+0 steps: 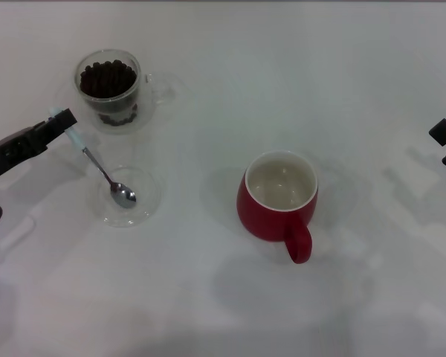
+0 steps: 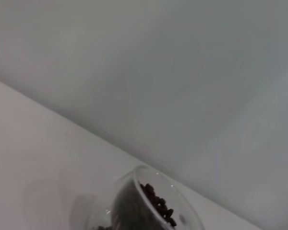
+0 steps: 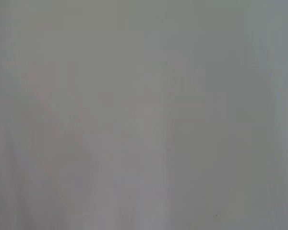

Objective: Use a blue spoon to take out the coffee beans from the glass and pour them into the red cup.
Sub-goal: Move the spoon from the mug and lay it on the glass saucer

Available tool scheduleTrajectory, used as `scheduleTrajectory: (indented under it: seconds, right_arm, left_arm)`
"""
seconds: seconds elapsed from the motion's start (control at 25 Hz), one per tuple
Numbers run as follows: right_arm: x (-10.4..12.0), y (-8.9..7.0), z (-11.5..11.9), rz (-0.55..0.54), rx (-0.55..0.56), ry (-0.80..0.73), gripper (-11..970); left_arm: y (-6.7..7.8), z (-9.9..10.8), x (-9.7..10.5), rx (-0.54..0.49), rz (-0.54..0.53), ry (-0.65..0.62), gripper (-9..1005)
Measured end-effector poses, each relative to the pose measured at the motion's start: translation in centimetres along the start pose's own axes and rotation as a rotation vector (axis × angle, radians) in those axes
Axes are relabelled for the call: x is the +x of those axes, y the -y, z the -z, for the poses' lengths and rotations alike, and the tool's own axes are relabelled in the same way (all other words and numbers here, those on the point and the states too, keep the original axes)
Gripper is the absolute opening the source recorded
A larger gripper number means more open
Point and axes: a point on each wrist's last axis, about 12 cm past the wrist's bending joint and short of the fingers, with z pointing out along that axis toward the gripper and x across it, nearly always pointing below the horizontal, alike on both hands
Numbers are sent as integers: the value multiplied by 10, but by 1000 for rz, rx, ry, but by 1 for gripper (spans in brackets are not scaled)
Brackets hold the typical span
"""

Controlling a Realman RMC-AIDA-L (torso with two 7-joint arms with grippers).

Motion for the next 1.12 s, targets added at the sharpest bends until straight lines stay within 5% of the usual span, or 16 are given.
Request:
scheduleTrajectory:
  seconds: [1.12]
  right_arm:
    - [4,1,-6,-4,13,-16,577]
  left_arm:
    - [4,-16,16,4,-23,-47,130]
